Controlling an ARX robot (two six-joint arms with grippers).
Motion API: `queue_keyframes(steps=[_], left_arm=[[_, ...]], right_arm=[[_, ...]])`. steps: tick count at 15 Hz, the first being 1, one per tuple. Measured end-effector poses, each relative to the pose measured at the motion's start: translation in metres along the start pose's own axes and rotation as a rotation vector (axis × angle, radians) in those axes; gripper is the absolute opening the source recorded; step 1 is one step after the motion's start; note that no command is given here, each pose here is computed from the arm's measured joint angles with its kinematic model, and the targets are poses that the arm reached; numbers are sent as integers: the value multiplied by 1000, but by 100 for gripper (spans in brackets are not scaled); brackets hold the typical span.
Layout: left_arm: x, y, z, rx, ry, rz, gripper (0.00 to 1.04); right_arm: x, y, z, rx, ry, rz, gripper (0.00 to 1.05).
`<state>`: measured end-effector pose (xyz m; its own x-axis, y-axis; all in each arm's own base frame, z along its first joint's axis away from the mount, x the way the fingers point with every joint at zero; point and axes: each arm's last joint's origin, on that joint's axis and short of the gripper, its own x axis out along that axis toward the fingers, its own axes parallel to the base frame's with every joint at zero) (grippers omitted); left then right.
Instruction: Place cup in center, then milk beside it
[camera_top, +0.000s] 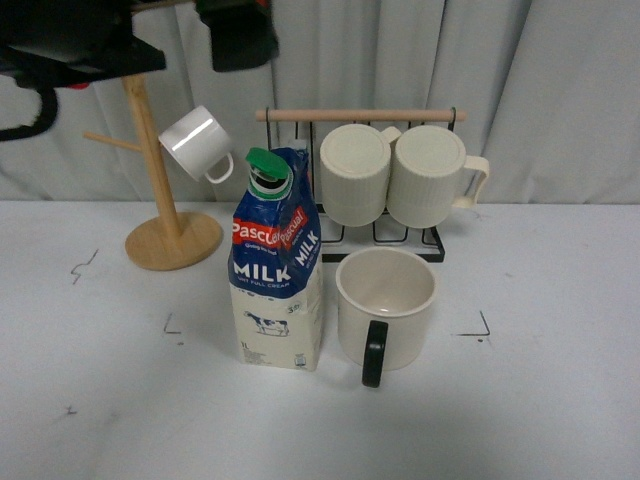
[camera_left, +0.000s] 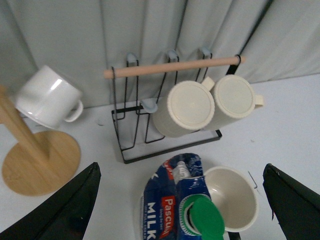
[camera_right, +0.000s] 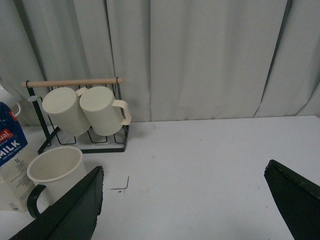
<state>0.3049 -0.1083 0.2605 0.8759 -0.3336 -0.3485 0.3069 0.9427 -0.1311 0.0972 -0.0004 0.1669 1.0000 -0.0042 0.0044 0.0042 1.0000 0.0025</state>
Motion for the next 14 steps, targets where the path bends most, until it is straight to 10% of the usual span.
queue_keyframes(steps=[7, 10, 14], left_arm=[[-37, 14, -6, -2, -130, 38, 98], [-78, 36, -36, 40, -403, 326, 64], [-105, 51, -87, 55, -361, 330, 15]], right_arm=[[0, 0, 0, 0, 0, 0, 98], [0, 0, 0, 0, 0, 0, 98], [0, 0, 0, 0, 0, 0, 98]])
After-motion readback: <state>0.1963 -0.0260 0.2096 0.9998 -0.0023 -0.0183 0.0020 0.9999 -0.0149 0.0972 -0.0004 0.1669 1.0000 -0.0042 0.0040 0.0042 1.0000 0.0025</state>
